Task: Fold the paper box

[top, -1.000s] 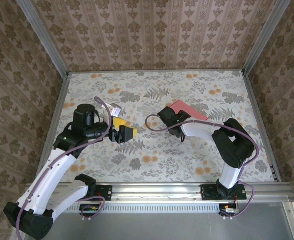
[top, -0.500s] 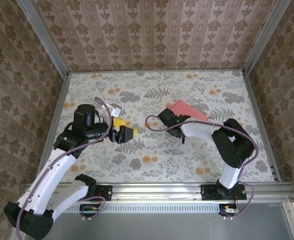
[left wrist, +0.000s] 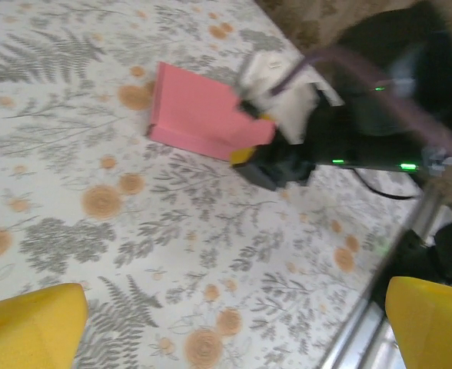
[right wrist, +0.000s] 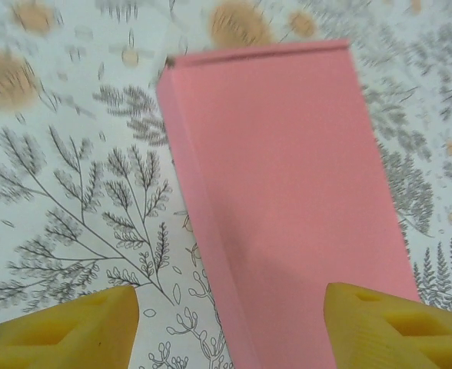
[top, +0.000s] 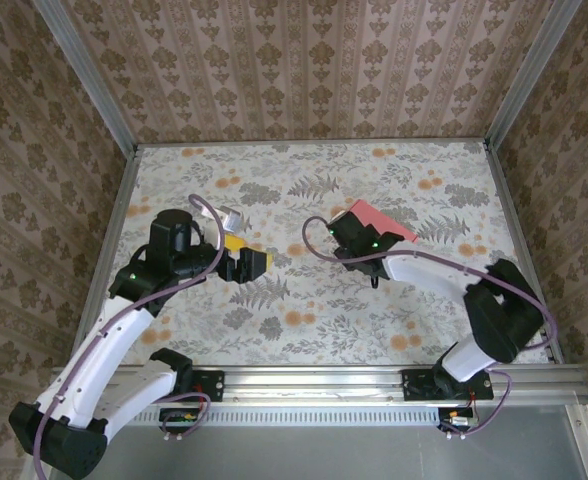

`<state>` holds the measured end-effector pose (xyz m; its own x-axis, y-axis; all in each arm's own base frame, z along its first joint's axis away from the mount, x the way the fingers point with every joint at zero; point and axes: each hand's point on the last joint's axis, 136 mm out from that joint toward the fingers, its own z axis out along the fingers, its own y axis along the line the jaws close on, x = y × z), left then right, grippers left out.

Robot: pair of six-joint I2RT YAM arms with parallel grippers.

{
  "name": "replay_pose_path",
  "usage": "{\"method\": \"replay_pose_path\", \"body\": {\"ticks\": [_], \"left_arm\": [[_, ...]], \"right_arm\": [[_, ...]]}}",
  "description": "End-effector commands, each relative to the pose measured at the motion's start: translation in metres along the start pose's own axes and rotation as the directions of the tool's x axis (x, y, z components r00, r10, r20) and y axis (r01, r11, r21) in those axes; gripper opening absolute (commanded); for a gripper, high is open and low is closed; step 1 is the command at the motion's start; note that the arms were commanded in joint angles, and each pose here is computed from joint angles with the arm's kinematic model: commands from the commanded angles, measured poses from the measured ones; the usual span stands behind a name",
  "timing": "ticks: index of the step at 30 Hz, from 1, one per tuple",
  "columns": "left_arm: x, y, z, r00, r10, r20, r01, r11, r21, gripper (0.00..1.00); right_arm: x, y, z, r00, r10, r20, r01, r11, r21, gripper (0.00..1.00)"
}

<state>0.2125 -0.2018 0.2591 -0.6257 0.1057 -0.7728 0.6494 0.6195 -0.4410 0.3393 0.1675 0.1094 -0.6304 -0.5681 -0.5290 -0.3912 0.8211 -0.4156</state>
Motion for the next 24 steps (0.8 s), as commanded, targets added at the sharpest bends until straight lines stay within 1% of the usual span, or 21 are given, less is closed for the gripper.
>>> {"method": "replay_pose_path", "body": {"ticks": [1,3,5,6,9,12,14,18,20,22,24], "left_arm": [[-0.008,0.04,-0.004,0.999,-0.031,0.041,0.039,0.979,-0.2,1.0],[-0.011,0.054,-0.004,0.998,-0.031,0.053,0.044,0.965,-0.259,1.0],[-0.012,0.068,-0.004,0.998,0.0,0.061,0.019,0.95,-0.313,1.0],[-0.014,0.075,-0.004,0.998,0.014,0.068,0.009,0.941,-0.338,1.0],[-0.017,0.097,-0.008,0.995,0.055,0.084,-0.014,0.906,-0.423,1.0],[-0.021,0.121,-0.015,0.992,0.085,0.097,-0.025,0.866,-0.499,1.0],[-0.022,0.141,-0.021,0.988,0.097,0.118,-0.015,0.83,-0.557,1.0],[-0.016,0.182,-0.035,0.979,0.051,0.195,0.088,0.763,-0.64,1.0],[-0.01,0.202,-0.042,0.973,0.049,0.227,0.124,0.716,-0.687,1.0],[-0.006,0.214,-0.047,0.967,0.084,0.24,0.122,0.676,-0.727,1.0],[-0.006,0.222,-0.052,0.96,0.15,0.234,0.088,0.636,-0.767,1.0]], "right_arm": [[-0.009,-0.004,-0.019,0.986,0.147,0.085,-0.142,0.988,-0.054,0.7],[-0.012,-0.011,-0.029,0.966,0.223,0.13,-0.212,0.973,-0.088,0.74],[-0.011,-0.018,-0.037,0.942,0.294,0.163,-0.277,0.954,-0.118,0.77],[-0.011,-0.023,-0.041,0.929,0.325,0.177,-0.306,0.944,-0.127,0.8],[-0.004,-0.038,-0.048,0.884,0.423,0.198,-0.397,0.904,-0.156,0.99],[0.008,-0.056,-0.054,0.84,0.497,0.219,-0.472,0.868,-0.156,1.0],[0.023,-0.07,-0.056,0.815,0.535,0.222,-0.521,0.845,-0.123,1.0],[0.047,-0.09,-0.059,0.771,0.584,0.253,-0.588,0.806,-0.065,1.0],[0.057,-0.096,-0.061,0.757,0.593,0.275,-0.606,0.794,-0.046,1.0],[0.061,-0.102,-0.065,0.735,0.608,0.299,-0.627,0.778,-0.043,1.0],[0.063,-0.106,-0.068,0.708,0.628,0.322,-0.65,0.758,-0.051,1.0]]}}
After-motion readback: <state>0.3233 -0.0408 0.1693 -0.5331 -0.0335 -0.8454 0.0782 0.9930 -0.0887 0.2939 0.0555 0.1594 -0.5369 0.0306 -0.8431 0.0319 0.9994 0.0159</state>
